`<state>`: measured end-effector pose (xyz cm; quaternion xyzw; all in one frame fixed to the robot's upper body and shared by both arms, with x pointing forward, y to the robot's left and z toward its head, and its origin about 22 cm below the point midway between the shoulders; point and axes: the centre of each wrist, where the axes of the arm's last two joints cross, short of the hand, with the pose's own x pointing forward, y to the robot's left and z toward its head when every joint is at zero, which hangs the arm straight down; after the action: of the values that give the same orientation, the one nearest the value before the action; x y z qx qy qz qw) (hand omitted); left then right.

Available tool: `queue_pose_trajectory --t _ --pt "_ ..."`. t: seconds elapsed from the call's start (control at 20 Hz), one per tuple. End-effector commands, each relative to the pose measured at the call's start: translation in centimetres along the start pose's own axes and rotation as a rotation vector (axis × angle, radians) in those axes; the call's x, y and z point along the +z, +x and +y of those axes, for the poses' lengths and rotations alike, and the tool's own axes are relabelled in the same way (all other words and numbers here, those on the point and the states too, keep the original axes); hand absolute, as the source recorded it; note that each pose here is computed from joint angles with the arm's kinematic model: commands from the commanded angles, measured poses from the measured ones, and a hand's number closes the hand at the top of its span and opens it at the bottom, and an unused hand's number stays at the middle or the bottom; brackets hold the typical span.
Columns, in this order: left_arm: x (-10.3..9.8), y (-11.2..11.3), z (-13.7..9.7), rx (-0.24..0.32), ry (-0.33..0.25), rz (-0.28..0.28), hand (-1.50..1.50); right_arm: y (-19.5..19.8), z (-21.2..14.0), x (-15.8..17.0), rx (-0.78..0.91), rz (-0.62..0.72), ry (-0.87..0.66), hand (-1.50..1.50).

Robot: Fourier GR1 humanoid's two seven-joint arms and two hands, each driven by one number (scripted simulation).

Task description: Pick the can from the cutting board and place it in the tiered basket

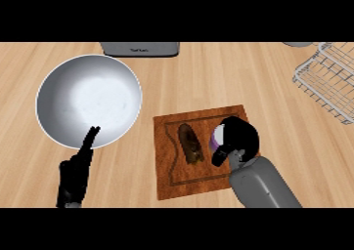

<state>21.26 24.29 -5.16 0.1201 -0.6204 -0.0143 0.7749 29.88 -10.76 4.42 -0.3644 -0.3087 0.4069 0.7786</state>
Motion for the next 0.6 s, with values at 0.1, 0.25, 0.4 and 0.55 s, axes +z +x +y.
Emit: queue_pose_trajectory --t 0.1,0.25,0.4,0.55 --pt "0.8 0.5 -0.4 0.013 -0.008 0.044 0.00 -1.5 2.4 0.4 0.105 0.024 -0.019 1.50" --pt "0.6 -0.1 -0.2 0.010 -0.005 0.034 0.00 -0.3 0.6 -1.4 0.131 0.018 -0.109 1.50" --pt "0.0 -0.4 0.2 0.007 -0.001 0.041 0.00 1.8 1.9 0.1 0.116 -0.018 -0.197 1.50" --pt "0.4 -0.3 1.7 0.022 0.024 0.055 0.00 -10.0 -4.2 -2.9 0.031 0.118 -0.253 1.50"
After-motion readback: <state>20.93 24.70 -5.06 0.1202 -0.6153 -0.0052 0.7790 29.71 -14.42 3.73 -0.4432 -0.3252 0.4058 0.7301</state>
